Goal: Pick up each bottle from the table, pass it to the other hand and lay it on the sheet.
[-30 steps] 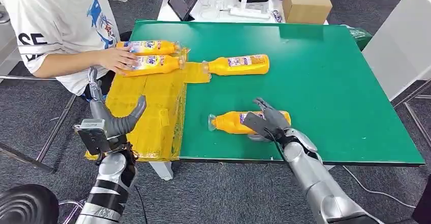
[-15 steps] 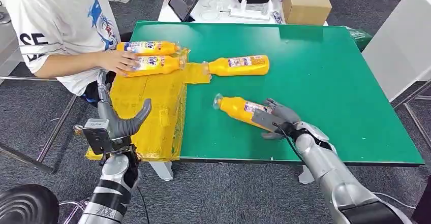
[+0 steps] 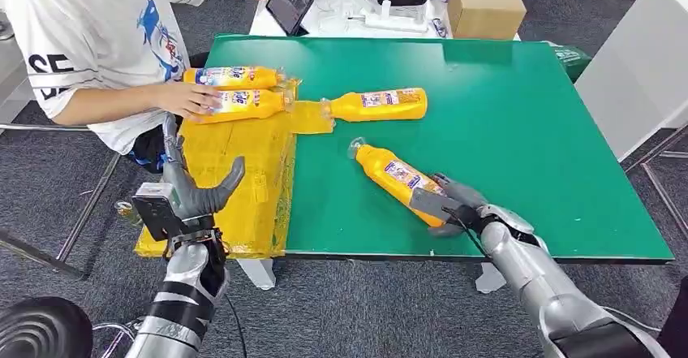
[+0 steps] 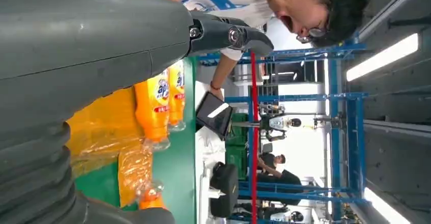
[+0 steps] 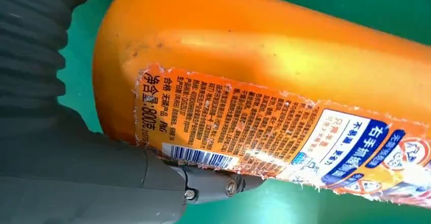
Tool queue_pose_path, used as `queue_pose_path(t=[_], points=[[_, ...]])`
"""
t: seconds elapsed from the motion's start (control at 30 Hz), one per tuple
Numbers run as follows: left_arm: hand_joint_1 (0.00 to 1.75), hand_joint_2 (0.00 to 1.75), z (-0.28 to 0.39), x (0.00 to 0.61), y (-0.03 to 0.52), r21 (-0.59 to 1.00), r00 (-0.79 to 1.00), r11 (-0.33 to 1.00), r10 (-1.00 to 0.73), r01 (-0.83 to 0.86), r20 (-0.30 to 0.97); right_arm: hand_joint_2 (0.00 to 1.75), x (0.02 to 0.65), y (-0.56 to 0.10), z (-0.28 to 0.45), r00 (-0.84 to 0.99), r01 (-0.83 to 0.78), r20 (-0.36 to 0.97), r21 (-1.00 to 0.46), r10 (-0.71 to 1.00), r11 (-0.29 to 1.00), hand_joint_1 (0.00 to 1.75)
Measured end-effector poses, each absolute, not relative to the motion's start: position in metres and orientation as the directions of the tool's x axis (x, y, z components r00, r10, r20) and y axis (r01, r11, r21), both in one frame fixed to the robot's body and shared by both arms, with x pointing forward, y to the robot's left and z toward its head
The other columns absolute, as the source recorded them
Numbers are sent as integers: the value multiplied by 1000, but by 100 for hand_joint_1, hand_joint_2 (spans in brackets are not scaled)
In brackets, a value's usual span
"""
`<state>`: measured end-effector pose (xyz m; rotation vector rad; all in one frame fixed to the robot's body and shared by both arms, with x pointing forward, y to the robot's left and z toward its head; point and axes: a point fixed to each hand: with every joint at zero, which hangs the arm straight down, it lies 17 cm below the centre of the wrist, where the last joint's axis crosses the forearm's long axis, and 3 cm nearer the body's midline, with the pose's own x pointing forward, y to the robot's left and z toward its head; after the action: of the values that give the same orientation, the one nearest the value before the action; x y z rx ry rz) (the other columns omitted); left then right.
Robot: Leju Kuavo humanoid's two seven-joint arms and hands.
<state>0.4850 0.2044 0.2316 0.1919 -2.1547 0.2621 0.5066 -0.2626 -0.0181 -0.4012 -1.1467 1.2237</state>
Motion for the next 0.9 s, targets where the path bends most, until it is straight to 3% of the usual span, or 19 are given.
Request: queue_pose_path(t=[0.3,0.37,0.4,0.47,0.53,0.9], points=[[0,175,231,487,202,-116,-554,965,-35,-235,832,175,504,-245,-22,-89,-519,488,-767,869,378,0],[0,175,230,488,202,-116,-552,965,-35,-236,833,175,504,-245,-23,-87,-521,489,-765,868,379,9],[0,175,229,488,202,-116,-551,965,-35,-237,834,175,504,-244,-23,-86,-519,491,-765,867,382,26],[0,175,230,488,203,-112,-551,963,-42,-243,834,175,504,-244,-23,-78,-499,498,-769,864,398,143],[0,175,230,489,204,-111,-551,962,-46,-248,833,175,505,-240,-22,-73,-465,502,-782,862,415,171],[0,175,230,489,205,-103,-550,962,-55,-252,833,175,505,-228,-20,-52,-408,540,-779,840,475,175]])
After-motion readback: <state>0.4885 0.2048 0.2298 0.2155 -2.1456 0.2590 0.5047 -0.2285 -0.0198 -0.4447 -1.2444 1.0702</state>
